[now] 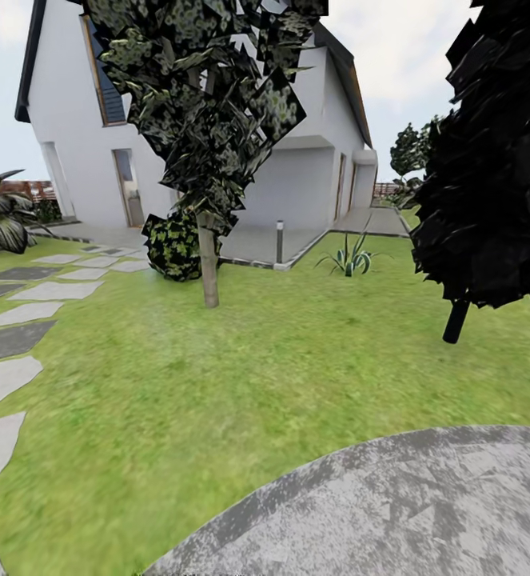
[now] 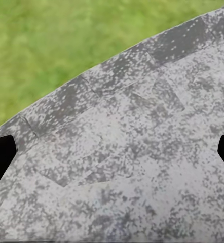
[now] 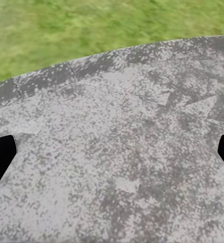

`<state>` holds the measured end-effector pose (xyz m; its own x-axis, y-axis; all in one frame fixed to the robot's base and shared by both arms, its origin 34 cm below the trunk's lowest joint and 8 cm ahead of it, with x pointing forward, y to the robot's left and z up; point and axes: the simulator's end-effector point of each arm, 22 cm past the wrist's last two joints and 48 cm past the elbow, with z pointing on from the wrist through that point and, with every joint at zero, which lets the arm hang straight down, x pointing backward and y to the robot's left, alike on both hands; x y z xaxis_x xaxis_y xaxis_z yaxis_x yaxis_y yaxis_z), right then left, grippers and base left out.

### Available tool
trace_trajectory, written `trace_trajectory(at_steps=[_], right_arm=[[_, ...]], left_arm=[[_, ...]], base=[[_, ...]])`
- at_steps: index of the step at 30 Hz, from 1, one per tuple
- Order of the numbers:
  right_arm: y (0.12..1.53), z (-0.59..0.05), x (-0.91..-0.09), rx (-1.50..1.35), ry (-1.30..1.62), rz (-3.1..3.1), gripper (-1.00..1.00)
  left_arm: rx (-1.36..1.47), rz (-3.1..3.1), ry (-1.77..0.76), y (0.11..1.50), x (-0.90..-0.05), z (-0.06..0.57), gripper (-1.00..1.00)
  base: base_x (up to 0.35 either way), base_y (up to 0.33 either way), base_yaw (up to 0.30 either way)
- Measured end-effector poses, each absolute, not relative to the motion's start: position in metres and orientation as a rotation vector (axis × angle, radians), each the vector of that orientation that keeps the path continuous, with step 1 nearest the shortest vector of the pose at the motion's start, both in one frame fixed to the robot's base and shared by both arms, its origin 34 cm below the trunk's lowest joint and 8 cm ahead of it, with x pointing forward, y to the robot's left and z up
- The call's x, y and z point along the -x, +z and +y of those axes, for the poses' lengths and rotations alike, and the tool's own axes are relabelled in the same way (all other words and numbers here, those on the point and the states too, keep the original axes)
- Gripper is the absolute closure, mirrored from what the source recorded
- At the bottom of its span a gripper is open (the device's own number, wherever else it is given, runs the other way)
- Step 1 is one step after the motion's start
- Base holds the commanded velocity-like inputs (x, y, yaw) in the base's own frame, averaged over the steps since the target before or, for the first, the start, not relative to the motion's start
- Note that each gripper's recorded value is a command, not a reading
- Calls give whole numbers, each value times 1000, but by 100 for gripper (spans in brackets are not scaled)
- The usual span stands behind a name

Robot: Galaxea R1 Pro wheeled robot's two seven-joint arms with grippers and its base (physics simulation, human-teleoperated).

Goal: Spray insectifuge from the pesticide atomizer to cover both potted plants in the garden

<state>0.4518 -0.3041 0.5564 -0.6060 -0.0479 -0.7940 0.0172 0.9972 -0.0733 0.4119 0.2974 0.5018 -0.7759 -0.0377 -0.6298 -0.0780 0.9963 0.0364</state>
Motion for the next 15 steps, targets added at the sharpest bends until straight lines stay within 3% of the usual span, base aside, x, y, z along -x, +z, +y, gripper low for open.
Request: trace_trajectory(at_steps=[15], right_arm=[[551, -302, -447, 22, -87, 2238, -100]], left_arm=[[86, 2474, 81, 498, -407, 298, -100]], base=[[0, 0, 194]])
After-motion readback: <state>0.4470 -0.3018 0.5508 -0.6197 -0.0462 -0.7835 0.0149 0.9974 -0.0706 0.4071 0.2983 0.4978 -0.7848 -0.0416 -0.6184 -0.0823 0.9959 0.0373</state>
